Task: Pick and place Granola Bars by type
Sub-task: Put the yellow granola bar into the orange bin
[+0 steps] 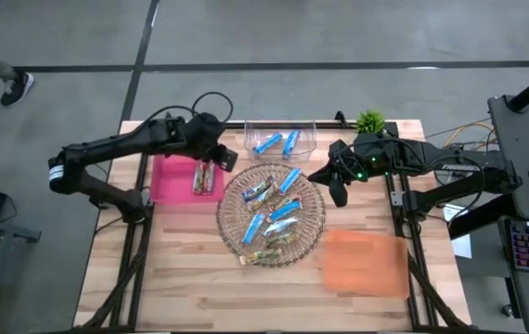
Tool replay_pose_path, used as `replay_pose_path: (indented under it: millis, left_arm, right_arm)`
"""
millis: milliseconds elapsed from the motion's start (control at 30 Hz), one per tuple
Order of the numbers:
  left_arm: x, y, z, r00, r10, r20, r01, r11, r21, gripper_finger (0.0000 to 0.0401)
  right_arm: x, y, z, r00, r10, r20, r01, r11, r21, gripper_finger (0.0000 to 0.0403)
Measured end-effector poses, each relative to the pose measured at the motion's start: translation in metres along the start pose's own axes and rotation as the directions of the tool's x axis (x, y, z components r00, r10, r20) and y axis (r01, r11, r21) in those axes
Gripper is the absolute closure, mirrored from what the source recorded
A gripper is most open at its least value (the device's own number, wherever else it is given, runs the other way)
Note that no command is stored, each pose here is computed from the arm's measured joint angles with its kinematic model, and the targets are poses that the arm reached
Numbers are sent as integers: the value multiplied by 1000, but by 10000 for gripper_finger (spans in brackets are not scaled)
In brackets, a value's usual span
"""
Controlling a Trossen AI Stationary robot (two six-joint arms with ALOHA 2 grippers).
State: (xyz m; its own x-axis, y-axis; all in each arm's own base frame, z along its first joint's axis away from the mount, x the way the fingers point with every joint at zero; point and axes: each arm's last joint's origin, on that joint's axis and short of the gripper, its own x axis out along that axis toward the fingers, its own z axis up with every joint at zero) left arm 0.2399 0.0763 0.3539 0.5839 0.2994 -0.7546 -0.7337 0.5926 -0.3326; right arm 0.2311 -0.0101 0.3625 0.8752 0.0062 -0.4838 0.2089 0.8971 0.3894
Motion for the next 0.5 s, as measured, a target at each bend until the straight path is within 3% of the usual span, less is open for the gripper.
replay_pose_path:
  millis: [200,500]
  left_arm:
    - [-13,-32,-12,993,-113,39,103,974,203,401]
    - [-21,-59,-37,977,-214,-8,209,940,270,401]
  right_arm:
    - [0,0,0,1000,0,0,0,1000,-26,394]
    - [0,0,0,1000,0,0,0,1000,-27,394]
